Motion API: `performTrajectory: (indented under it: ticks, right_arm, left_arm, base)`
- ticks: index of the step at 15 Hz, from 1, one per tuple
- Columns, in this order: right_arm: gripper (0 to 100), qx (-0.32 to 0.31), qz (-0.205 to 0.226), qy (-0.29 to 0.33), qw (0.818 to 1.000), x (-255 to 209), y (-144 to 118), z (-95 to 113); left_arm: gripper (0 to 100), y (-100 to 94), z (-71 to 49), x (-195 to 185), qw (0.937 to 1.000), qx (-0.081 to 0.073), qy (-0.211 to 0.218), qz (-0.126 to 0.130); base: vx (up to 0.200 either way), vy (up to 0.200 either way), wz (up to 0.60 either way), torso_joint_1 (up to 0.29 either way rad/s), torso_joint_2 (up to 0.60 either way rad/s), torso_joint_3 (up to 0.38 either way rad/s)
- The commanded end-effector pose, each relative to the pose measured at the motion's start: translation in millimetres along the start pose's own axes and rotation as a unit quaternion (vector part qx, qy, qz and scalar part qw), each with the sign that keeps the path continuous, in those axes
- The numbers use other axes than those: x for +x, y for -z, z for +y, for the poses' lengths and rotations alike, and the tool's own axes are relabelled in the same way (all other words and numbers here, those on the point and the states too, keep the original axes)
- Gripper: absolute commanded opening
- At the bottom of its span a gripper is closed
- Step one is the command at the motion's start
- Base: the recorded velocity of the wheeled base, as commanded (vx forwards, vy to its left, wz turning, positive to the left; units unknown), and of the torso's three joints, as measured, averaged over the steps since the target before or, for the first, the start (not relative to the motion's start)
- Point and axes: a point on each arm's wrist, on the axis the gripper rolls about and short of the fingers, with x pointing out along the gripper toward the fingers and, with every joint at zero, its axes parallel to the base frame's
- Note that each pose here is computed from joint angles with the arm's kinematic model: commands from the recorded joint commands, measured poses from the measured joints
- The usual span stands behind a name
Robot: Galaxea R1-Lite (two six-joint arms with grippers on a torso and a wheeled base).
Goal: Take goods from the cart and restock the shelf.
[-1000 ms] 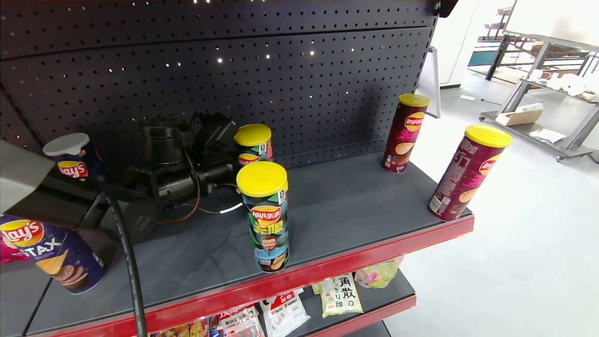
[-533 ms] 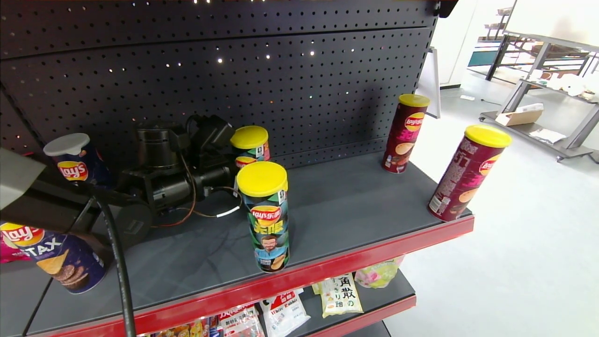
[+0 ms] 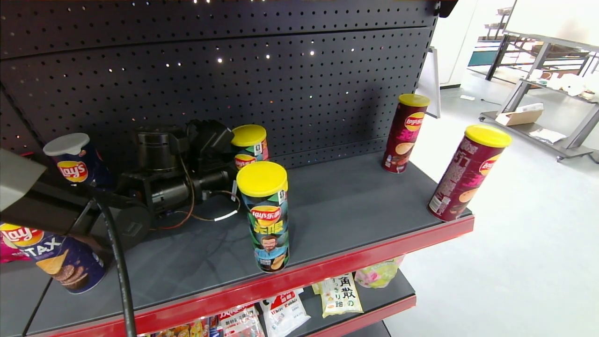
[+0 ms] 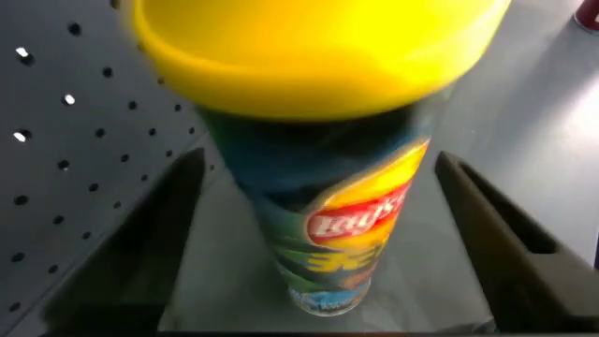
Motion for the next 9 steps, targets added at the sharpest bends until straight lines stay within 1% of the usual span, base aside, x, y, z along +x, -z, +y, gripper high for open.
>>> performTrajectory:
  ticks: [1,3,5,7,9]
  right_arm:
    - [100,0.000,0.000,0.000,1.000,0,0,0]
    - [100,0.000,0.000,0.000,1.000,0,0,0]
    - [100,0.000,0.000,0.000,1.000,0,0,0]
    - [100,0.000,0.000,0.000,1.000,0,0,0]
    - [100,0.000,0.000,0.000,1.000,0,0,0]
  left_arm:
    - [100,0.3,-0.7,-4,1.0000,-0.003,-0.001,0.001]
    - [100,1.7,-1.2,-11,0.9999,-0.007,-0.005,0.005]
    - [100,7.7,1.0,-29,0.9996,-0.013,-0.016,0.018]
    - [100,8.8,4.7,-45,0.9992,-0.015,-0.030,0.020]
    - [100,8.4,5.2,-58,0.9989,-0.016,-0.039,0.020]
  base:
    - [0.000,0.000,0.00,0.000,0.00,0.000]
    - [0.000,0.000,0.00,0.000,0.00,0.000]
    - [0.000,0.000,0.00,0.000,0.00,0.000]
    - [0.000,0.000,0.00,0.000,0.00,0.000]
    - [0.000,0.000,0.00,0.000,0.00,0.000]
